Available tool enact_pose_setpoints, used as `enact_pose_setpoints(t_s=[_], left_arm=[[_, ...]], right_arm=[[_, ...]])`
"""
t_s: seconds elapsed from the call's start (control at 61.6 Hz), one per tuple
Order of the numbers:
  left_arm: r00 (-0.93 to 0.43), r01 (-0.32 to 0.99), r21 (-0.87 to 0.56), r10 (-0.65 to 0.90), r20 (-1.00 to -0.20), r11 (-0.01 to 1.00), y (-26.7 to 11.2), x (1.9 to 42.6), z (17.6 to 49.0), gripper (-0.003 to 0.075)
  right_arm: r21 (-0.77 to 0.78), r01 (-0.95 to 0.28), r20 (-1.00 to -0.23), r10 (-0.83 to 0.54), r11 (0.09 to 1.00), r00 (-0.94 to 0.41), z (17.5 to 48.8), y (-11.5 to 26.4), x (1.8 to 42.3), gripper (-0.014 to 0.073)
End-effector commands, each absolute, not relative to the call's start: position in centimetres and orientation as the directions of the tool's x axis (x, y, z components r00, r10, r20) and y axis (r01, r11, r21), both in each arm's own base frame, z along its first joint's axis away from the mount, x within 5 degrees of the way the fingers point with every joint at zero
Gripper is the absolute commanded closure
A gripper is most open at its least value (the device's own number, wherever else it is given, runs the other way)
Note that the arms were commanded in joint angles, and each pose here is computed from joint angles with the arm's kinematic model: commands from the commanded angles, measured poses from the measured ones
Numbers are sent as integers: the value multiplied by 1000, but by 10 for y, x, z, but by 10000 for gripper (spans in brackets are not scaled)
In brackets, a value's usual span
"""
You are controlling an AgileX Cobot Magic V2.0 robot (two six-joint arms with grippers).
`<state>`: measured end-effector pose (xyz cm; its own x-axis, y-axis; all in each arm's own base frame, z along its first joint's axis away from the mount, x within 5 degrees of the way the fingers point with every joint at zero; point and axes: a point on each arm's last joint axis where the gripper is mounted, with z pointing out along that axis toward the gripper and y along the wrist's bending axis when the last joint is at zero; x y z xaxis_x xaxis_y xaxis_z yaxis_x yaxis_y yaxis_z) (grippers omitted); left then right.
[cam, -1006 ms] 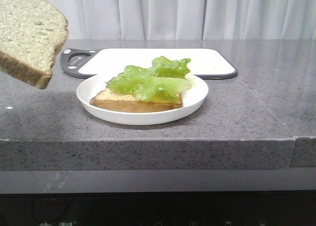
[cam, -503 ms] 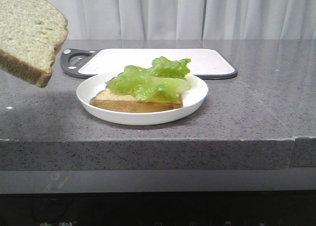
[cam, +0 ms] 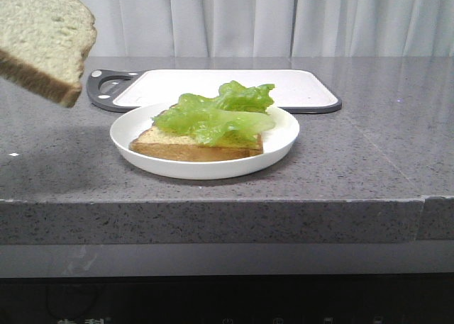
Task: Left arm grabs bread, right arm adds lettuce
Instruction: 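Lower the held bread slice with the left gripper onto the lettuce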
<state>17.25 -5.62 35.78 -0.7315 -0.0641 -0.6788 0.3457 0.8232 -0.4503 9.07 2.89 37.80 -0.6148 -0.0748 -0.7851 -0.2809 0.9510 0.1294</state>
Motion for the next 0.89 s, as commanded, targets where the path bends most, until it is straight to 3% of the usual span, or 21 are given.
enact_pose_setpoints(t_s=[0.0, 0.276, 0.876], left_arm=[[-671, 399, -521, -147, -727, 755, -63, 178, 375, 741], [-696, 533, -652, -158, -700, 539, -81, 212, 373, 741], [-826, 512, -791, -60, -560, 335, -129, 290, 335, 741]], right_arm=[[127, -275, -834, -48, 953, -549, 390, 29, 93, 171], [127, -275, -834, -48, 953, -549, 390, 29, 93, 171], [127, -275, -834, -48, 953, -549, 390, 29, 93, 171]])
